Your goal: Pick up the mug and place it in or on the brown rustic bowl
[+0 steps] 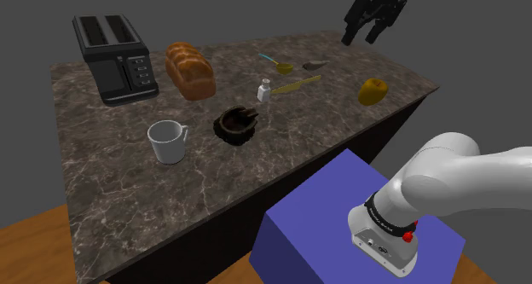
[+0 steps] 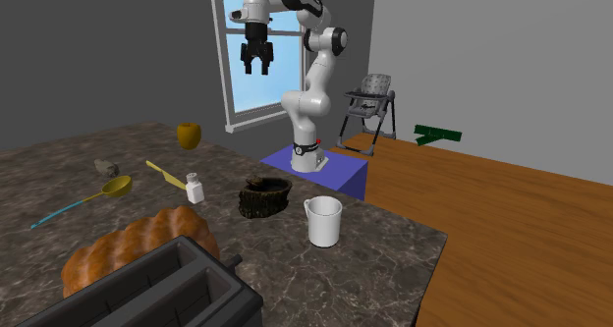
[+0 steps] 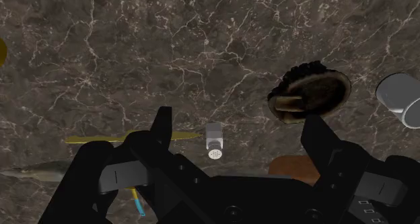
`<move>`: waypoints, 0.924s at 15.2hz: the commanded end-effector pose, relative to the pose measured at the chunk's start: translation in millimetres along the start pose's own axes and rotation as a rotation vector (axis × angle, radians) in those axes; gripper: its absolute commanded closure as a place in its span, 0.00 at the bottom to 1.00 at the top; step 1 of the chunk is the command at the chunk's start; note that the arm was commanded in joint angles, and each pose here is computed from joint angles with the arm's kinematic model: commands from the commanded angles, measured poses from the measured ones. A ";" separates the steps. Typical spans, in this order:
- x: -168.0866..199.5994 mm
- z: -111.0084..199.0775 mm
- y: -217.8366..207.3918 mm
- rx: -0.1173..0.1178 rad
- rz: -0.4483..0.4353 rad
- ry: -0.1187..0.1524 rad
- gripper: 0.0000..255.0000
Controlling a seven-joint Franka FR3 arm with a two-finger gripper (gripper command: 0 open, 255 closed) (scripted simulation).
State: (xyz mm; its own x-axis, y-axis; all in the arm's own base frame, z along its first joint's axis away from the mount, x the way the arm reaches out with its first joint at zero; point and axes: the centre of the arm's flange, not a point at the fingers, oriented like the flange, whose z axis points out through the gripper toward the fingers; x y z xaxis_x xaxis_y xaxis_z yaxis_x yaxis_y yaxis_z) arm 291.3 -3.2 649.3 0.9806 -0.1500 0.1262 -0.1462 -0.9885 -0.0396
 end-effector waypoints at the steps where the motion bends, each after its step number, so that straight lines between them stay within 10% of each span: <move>1: 0.0 0.0 0.0 0.000 0.000 0.000 0.00; 14: 43.3 83.6 -149.6 -0.031 -0.001 -0.030 0.00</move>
State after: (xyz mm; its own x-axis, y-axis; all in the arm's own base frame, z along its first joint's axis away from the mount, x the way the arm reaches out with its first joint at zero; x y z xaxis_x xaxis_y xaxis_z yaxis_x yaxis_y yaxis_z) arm 362.6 128.4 585.8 0.9840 -0.1482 0.0985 -0.1479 -0.9889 -0.0106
